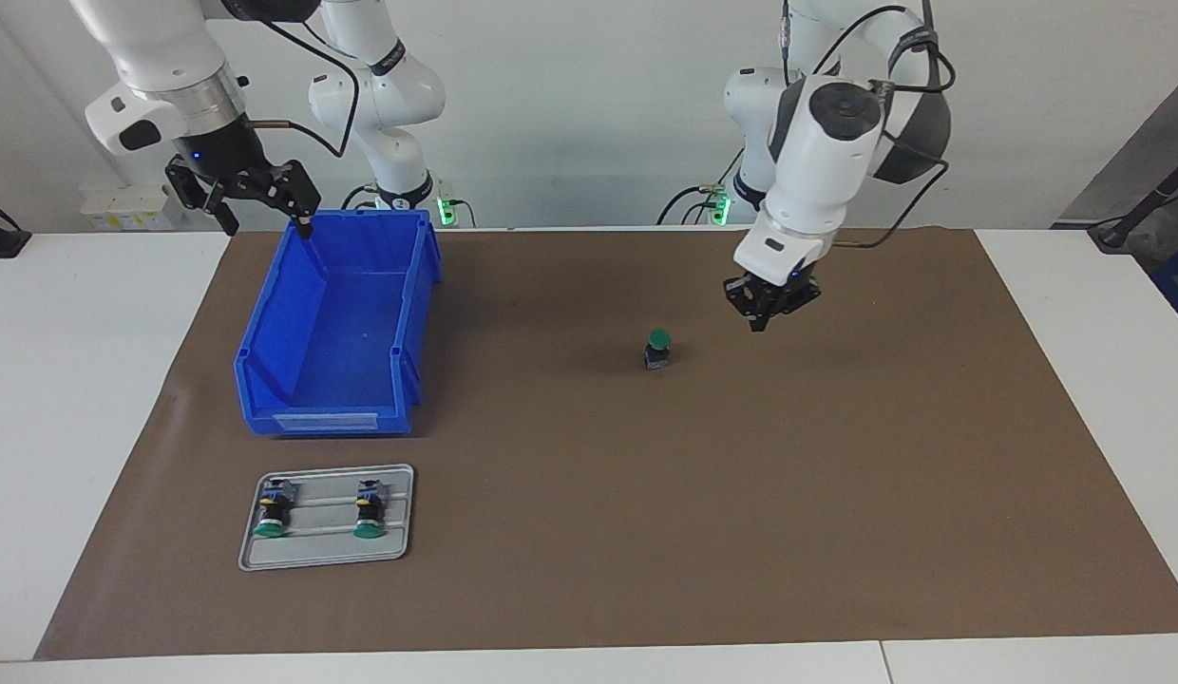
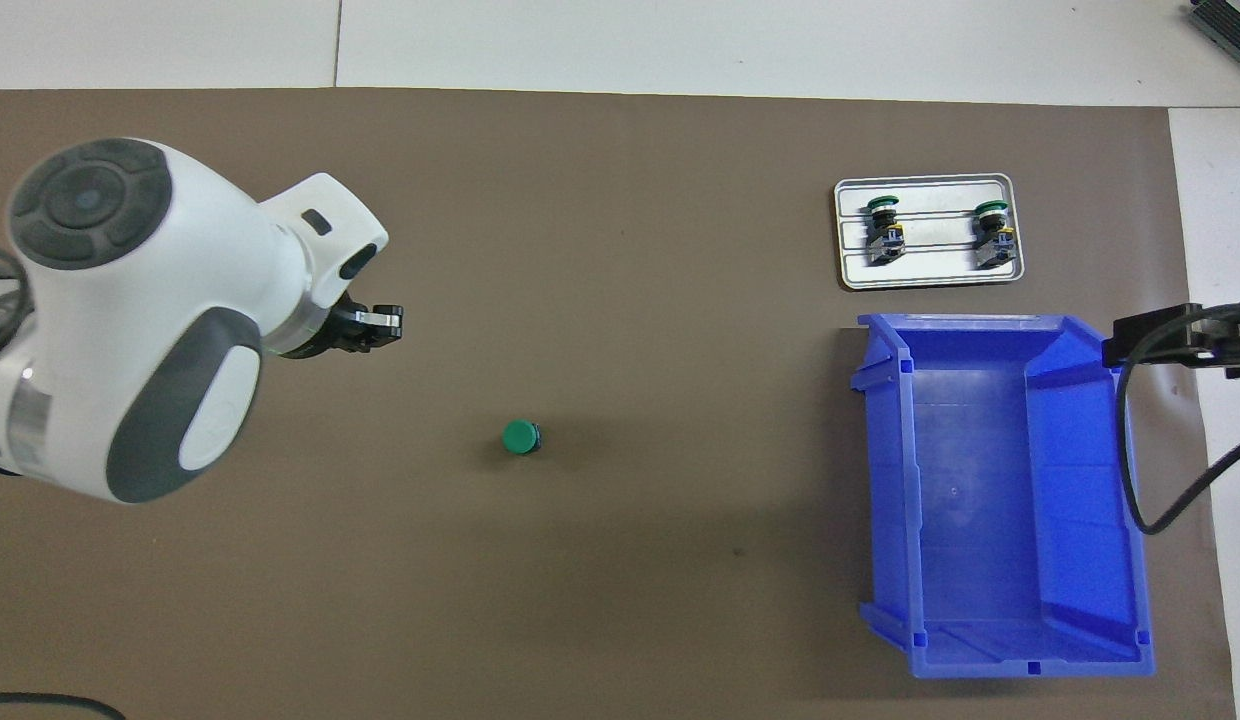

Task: Place and press button with both arms

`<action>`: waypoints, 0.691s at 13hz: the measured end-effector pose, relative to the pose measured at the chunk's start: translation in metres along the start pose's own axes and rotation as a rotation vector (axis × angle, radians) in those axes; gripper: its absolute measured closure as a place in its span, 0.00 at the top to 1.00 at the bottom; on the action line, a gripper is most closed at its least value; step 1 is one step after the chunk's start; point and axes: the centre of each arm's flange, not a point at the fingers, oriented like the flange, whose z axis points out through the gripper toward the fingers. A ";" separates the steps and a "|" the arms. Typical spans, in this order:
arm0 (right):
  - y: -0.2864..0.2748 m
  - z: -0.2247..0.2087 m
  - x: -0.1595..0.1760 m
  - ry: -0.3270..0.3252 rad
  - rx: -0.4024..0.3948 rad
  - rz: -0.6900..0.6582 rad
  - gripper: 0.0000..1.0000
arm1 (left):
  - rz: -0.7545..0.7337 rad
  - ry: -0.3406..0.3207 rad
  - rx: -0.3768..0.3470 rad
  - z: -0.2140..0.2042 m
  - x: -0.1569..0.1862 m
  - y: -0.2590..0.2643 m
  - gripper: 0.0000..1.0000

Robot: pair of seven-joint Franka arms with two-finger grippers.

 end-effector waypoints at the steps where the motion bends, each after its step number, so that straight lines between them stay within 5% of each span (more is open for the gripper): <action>1: 0.000 0.000 0.000 0.000 0.000 0.000 1.00 | 0.026 -0.013 0.004 -0.011 0.000 -0.031 0.13; 3: 0.000 0.000 0.000 0.000 0.000 0.000 1.00 | 0.024 -0.026 0.009 -0.034 -0.009 -0.082 0.19; 9: -0.013 -0.001 0.000 0.009 0.003 -0.024 1.00 | 0.005 0.013 -0.024 -0.068 -0.026 -0.093 0.99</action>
